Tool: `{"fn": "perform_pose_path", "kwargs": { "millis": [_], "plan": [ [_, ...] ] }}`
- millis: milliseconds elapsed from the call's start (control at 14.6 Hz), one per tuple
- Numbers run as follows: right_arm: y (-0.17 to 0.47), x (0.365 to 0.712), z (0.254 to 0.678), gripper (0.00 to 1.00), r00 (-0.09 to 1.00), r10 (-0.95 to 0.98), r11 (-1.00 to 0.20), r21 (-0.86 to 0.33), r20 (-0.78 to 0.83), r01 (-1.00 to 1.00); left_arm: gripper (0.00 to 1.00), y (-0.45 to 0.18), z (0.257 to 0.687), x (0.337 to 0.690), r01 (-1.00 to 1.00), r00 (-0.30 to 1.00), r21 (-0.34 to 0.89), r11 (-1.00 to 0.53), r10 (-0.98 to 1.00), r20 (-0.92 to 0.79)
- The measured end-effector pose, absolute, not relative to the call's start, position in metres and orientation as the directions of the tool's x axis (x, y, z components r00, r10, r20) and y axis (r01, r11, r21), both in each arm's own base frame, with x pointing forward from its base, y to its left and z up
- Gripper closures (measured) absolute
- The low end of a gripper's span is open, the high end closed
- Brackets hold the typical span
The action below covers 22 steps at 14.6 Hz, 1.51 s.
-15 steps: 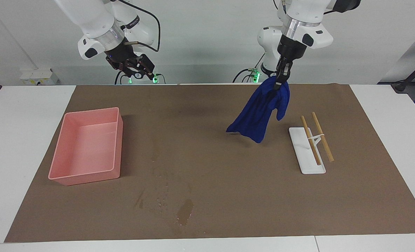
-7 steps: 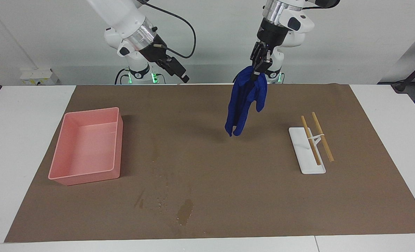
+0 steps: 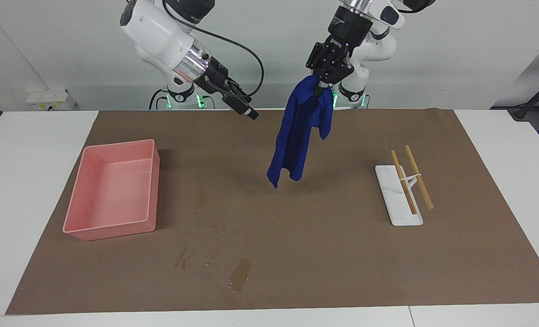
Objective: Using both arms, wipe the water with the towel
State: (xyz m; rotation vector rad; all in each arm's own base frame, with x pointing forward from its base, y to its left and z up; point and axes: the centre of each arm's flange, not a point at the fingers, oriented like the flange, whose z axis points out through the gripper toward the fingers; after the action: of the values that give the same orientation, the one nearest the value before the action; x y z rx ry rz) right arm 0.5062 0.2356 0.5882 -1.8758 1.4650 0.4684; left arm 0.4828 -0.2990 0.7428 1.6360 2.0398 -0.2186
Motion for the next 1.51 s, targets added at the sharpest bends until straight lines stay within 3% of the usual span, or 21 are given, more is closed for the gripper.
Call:
{"fn": "perform_pose_path", "kwargs": {
  "millis": [342, 1027, 1164, 1232, 1506],
  "plan": [
    [0.277, 0.513, 0.57, 0.0, 0.241, -0.697, -0.005, -0.331, -0.675, -0.943, 0.88, -0.322, 0.756, 0.468, 0.924, -0.219, 0.145, 0.354, 0.8, -0.559],
    [0.298, 0.509, 0.57, 0.0, 0.255, -0.692, 0.0, -0.353, -0.676, -0.936, 0.88, -0.359, 0.765, 0.436, 0.925, -0.197, 0.139, 0.352, 0.761, -0.618],
    [0.298, 0.509, 0.57, 0.04, 0.258, -0.692, -0.003, -0.356, -0.674, -0.935, 0.88, -0.362, 0.761, 0.434, 0.925, -0.195, 0.142, 0.352, 0.761, -0.618],
    [0.298, 0.509, 0.57, 0.1, 0.267, -0.692, -0.009, -0.362, -0.671, -0.932, 0.88, -0.364, 0.76, 0.433, 0.925, -0.194, 0.143, 0.352, 0.761, -0.619],
    [0.299, 0.508, 0.569, 0.56, 0.299, -0.69, -0.035, -0.382, -0.659, -0.924, 0.88, -0.365, 0.757, 0.431, 0.92, -0.198, 0.147, 0.363, 0.755, -0.625]
  ]
}}
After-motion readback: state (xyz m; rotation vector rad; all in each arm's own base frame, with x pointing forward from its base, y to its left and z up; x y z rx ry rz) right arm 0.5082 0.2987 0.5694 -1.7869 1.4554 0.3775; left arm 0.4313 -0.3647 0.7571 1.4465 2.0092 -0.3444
